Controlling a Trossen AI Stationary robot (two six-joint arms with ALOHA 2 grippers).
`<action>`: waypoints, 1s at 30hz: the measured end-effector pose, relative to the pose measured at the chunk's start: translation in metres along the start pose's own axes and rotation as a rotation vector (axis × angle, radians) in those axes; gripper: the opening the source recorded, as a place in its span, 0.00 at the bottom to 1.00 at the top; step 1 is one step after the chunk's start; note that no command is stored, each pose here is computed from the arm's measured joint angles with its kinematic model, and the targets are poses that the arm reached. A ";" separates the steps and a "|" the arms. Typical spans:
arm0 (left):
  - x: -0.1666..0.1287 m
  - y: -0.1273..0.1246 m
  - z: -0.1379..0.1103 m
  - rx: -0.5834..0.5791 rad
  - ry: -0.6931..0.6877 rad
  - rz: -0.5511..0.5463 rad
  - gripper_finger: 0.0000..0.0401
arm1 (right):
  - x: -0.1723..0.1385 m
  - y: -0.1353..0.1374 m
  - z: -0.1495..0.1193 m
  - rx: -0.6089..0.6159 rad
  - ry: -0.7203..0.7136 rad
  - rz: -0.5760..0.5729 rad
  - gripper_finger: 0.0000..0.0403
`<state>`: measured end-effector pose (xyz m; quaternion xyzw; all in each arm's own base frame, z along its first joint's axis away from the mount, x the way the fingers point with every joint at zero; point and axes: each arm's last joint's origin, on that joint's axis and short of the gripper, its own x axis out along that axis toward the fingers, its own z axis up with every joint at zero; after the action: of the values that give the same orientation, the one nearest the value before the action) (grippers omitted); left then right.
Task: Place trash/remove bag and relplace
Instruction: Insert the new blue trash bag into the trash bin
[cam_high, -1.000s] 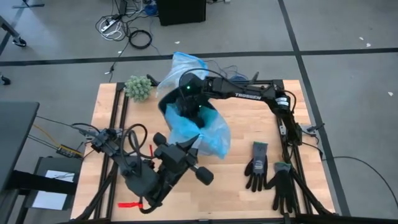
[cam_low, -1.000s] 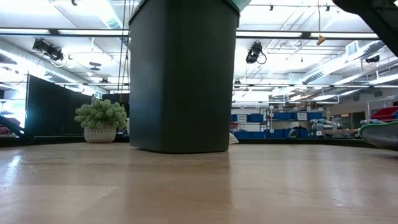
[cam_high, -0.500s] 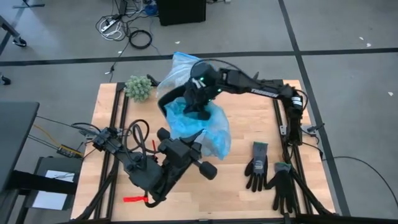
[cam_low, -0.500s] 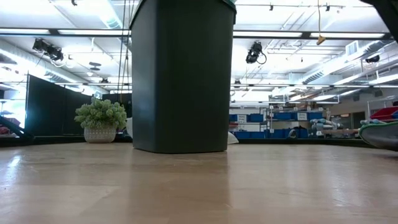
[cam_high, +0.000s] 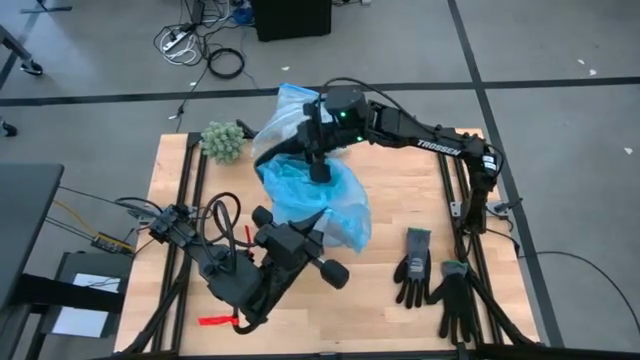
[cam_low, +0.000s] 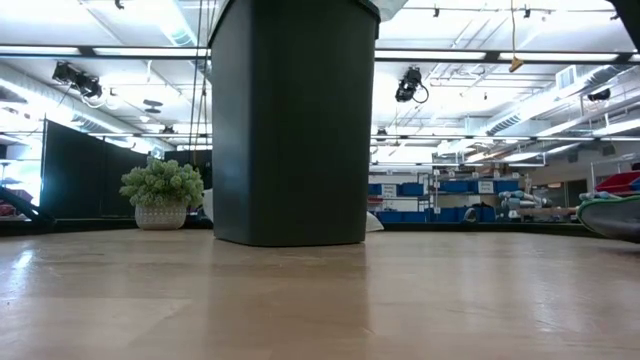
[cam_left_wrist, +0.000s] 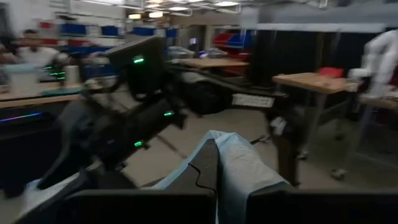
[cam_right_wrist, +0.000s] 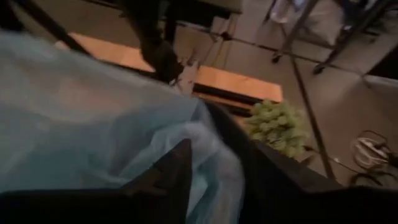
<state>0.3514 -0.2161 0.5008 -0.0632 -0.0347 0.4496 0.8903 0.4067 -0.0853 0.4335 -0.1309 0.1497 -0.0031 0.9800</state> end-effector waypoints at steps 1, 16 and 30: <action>0.000 0.000 0.000 0.014 0.002 0.010 0.03 | -0.001 -0.001 0.001 -0.001 -0.003 -0.015 0.42; -0.004 0.000 0.001 0.084 -0.001 -0.014 0.03 | -0.015 -0.020 -0.029 0.193 0.338 -0.328 0.52; 0.011 -0.016 0.002 0.015 -0.126 -0.610 0.03 | -0.016 -0.020 -0.033 0.240 0.363 -0.297 0.51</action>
<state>0.3704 -0.2164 0.5048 -0.0153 -0.1036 0.1651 0.9807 0.3821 -0.1124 0.4128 -0.0317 0.3007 -0.1879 0.9345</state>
